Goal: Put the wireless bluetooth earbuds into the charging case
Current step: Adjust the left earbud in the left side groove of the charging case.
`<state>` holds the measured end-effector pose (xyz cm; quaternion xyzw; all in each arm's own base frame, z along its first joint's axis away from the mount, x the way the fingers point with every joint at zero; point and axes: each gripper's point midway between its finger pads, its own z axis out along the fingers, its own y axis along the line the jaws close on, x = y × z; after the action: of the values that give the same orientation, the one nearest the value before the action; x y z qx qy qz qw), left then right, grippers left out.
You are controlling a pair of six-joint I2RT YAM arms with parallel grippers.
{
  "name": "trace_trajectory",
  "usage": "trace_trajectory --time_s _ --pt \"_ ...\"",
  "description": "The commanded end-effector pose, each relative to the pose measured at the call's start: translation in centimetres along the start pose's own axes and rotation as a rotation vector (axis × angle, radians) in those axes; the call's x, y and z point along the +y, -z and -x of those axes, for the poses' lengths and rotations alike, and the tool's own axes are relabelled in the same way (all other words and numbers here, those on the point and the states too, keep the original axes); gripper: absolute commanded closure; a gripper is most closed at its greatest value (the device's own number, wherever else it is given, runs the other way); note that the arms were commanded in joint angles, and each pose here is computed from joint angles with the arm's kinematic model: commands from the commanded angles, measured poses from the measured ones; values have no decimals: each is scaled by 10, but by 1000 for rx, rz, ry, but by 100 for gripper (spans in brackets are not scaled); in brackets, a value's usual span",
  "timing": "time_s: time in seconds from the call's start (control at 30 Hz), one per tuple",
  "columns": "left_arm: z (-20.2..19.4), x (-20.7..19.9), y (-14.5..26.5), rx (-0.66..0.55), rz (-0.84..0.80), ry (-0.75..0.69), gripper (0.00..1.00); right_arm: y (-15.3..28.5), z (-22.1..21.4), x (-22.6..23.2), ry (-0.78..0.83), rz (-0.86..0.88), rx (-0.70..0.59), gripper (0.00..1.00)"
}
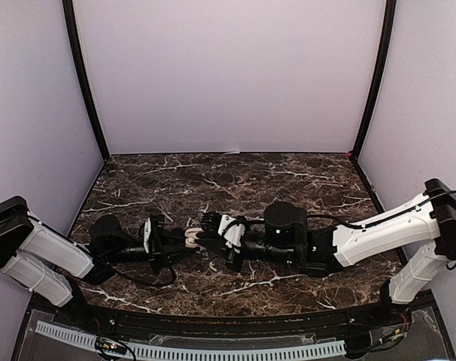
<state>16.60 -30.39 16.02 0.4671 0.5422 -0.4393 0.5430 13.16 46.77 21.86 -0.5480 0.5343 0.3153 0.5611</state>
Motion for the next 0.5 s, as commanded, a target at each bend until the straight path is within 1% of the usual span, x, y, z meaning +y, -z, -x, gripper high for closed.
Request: trace_trajectory --time_s 0.0,0.07,0.1,0.27,0.3,0.47 --pt "7 -1 -1 -25 -2 -10 93 0 5 6 17 13 -7 93" --pt "7 -1 -1 -25 -2 -10 93 -2 5 8 20 22 -2 99" --pt "6 -1 -1 -25 -2 -9 93 -4 3 9 21 28 6 100" --pt "7 -1 0 -25 1 -14 93 -7 3 12 28 38 14 100" --pt "7 -1 0 -25 -1 -14 93 -11 -7 14 29 45 36 100" --pt "7 -1 -1 -24 -5 -13 93 -16 -11 14 35 41 49 100"
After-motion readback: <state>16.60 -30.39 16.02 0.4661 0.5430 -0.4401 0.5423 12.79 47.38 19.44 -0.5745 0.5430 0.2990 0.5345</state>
